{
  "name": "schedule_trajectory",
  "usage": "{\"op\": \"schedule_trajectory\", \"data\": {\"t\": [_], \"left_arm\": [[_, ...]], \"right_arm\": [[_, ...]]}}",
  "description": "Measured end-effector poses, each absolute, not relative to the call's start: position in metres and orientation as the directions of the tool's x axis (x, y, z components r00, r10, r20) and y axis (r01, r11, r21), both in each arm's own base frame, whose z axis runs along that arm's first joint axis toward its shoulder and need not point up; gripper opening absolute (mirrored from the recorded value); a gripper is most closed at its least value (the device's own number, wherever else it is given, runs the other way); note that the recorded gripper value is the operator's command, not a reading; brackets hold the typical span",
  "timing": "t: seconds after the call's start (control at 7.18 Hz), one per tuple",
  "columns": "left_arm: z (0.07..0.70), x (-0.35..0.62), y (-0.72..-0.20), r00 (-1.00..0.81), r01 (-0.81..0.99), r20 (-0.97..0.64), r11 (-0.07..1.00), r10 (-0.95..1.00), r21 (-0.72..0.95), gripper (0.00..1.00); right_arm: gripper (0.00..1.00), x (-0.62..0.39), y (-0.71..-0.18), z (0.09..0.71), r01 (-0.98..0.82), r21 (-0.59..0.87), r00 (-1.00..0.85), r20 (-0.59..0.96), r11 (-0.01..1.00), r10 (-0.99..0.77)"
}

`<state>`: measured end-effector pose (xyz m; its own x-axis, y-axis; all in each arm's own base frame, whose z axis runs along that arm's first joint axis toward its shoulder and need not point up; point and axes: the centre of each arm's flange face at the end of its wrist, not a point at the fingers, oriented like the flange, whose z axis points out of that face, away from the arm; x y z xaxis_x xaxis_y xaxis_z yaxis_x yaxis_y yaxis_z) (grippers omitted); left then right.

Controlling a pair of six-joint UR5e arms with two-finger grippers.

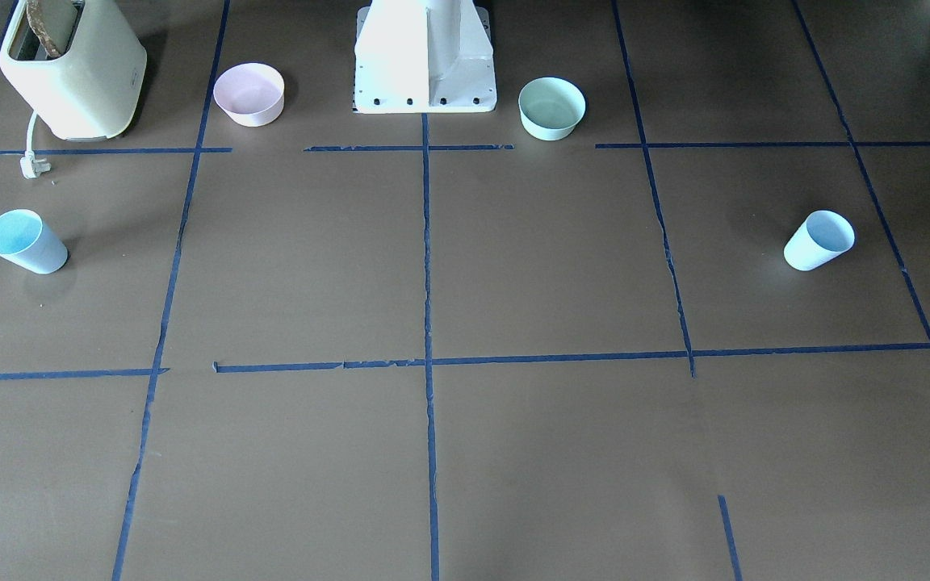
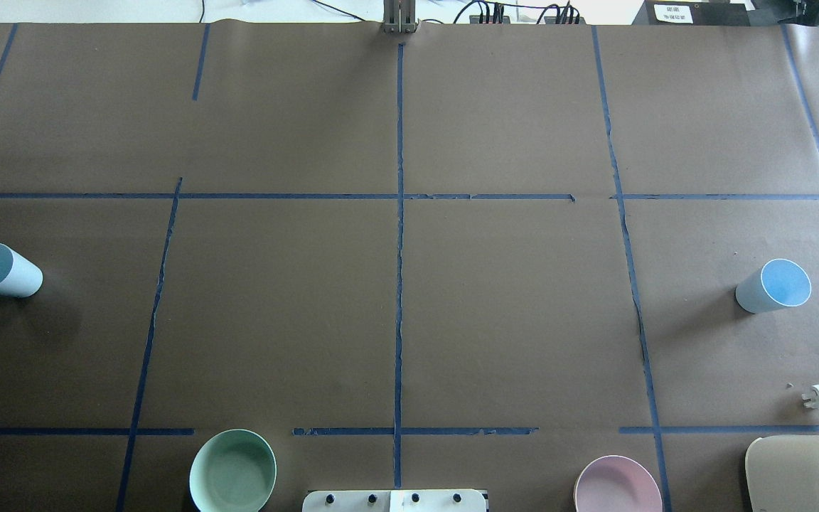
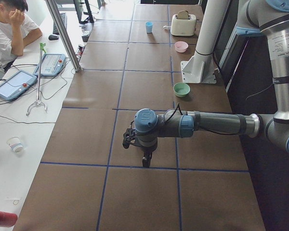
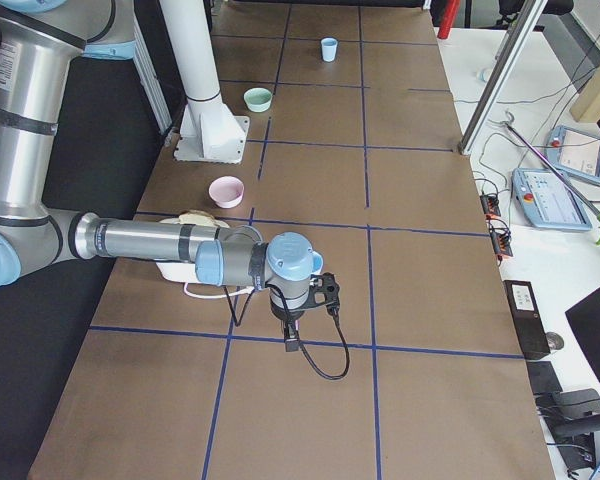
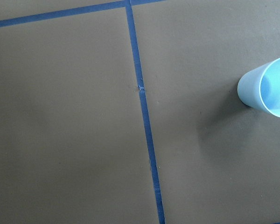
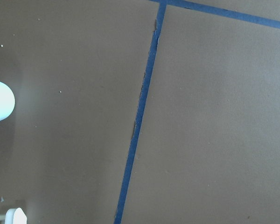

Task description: Stack blue cups with both arms

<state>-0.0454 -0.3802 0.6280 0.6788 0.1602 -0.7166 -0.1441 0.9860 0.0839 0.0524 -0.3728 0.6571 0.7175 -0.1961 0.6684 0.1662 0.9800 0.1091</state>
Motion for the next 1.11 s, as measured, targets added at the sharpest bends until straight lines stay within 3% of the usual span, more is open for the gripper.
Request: {"op": "schedule_trajectory", "data": {"t": [0.56, 1.11], "left_arm": [[0.622, -0.039, -0.386, 0.681, -0.158, -0.710, 0.983, 0.179, 0.096, 1.00], [0.555, -0.022, -0.473, 0.663, -0.175, -0.679, 0.947, 0.316, 0.270, 1.00]], "right_arm": [[1.00, 0.052, -0.373, 0.657, 0.167, 0.112, 0.714, 0.671, 0.980, -0.199], [1.00, 0.051, -0.371, 0.657, 0.164, 0.111, 0.698, 0.689, 0.980, -0.195]]}}
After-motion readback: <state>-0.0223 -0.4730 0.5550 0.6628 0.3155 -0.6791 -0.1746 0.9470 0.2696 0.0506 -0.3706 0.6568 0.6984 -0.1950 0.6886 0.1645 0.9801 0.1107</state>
